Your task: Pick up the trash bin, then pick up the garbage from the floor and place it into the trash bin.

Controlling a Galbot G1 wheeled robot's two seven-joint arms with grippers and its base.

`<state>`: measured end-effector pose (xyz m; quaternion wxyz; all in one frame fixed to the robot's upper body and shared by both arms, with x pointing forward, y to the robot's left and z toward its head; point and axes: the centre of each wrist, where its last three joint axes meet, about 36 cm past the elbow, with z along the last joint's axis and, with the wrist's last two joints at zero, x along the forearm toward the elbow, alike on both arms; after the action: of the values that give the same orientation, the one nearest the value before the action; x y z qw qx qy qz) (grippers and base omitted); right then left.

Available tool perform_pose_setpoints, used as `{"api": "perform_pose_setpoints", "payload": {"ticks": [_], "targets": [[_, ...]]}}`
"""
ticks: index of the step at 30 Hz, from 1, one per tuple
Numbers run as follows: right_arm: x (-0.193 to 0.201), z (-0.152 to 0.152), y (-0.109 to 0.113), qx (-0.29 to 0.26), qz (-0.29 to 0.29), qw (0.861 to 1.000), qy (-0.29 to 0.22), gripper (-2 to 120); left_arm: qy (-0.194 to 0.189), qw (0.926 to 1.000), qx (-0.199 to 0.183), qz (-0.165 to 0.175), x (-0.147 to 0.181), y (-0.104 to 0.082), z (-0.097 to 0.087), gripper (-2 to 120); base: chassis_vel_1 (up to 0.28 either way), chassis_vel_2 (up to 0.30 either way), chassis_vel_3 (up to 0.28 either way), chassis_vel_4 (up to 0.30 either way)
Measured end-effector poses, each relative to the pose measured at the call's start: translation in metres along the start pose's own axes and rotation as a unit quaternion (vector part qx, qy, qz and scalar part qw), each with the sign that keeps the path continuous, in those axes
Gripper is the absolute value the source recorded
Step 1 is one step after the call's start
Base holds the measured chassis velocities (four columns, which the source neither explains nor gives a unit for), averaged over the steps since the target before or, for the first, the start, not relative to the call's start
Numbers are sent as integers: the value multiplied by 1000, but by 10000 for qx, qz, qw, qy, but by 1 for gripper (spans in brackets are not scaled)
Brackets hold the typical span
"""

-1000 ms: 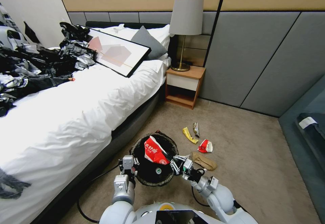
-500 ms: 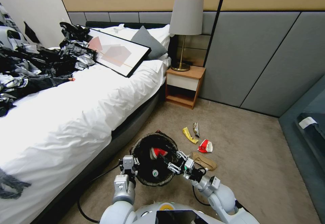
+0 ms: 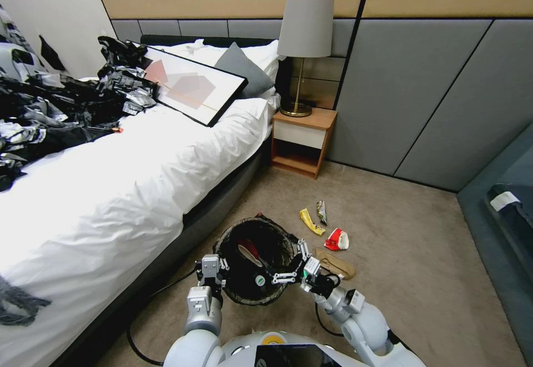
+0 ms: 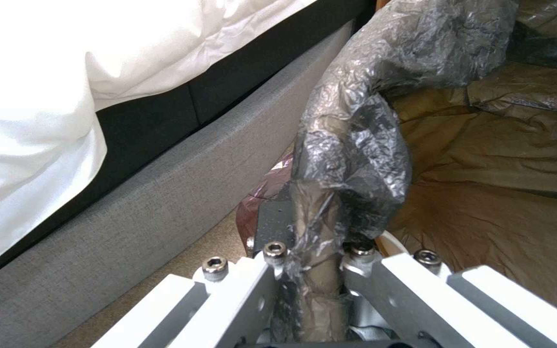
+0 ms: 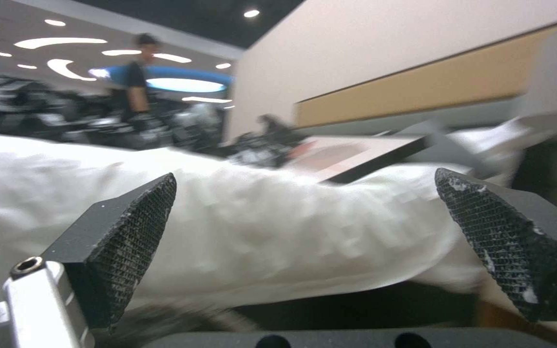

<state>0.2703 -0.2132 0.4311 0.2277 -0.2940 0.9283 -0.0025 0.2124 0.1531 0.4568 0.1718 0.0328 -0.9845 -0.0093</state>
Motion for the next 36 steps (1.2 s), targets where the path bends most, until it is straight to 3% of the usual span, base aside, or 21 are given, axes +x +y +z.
{"api": "perform_pose_setpoints", "payload": {"ticks": [6, 13, 29, 36], "targets": [[11, -18, 9, 202, 958, 9952, 2, 100, -11, 10000, -30, -51, -1, 4, 1, 0, 0, 0, 0, 0], [24, -28, 11, 868, 1925, 9775, 25, 100, -47, 10000, 1, -59, -1, 6, -2, 0, 0, 0, 0, 0], [67, -8, 40, 960, 2715, 9570, 359, 100, -101, 9999, 59, -93, 0, 9, -5, 0, 0, 0, 0, 0], [67, -4, 37, 964, 2789, 9547, 378, 100, -116, 9999, 63, -110, 0, 10, -5, 0, 0, 0, 0, 0]]}}
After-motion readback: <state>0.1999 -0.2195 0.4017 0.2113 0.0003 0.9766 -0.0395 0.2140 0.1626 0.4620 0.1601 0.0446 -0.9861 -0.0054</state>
